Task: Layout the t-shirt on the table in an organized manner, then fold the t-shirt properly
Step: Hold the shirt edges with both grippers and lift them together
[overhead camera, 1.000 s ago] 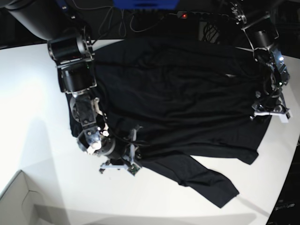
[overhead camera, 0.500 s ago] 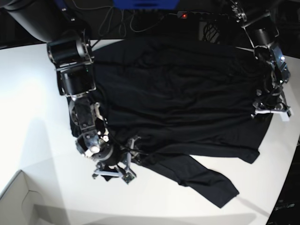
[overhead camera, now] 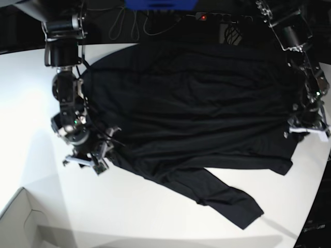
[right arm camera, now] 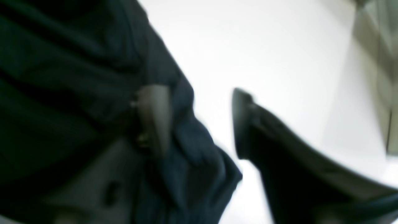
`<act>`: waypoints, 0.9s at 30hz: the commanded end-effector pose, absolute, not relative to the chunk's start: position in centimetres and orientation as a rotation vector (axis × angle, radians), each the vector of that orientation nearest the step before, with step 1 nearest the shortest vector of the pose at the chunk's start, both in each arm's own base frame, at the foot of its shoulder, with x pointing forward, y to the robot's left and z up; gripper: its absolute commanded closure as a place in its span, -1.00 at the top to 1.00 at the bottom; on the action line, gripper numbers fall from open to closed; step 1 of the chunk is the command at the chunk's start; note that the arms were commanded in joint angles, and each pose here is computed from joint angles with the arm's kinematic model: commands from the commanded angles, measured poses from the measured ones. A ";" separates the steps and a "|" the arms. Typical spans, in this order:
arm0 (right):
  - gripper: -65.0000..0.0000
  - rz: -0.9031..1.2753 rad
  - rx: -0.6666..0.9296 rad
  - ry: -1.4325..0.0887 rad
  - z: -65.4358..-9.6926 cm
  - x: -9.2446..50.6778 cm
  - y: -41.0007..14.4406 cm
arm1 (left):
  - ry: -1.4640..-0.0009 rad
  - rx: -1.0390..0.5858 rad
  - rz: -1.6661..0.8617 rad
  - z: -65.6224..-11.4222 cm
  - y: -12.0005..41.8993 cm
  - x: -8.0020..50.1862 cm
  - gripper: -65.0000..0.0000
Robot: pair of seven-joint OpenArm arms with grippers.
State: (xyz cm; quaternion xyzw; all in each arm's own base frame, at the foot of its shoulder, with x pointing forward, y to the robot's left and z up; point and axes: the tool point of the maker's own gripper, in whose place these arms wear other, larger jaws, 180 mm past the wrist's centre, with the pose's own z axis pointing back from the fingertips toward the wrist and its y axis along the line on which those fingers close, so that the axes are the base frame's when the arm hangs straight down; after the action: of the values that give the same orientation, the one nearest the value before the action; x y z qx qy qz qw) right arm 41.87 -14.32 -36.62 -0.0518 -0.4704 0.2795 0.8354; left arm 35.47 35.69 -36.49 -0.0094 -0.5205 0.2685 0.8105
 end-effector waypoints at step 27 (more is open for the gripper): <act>-0.74 0.557 -0.103 -0.983 -37.7 41.4 -15.4 | -1.137 -0.024 0.524 -38.7 34.5 46.4 -0.42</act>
State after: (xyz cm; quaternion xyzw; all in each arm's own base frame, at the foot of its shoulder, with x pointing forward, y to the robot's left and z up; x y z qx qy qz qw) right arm 40.11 -15.39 -39.47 -0.0467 -0.4387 0.2670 0.8567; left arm 44.53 33.34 -41.61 -0.0142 -0.5079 0.2469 0.8251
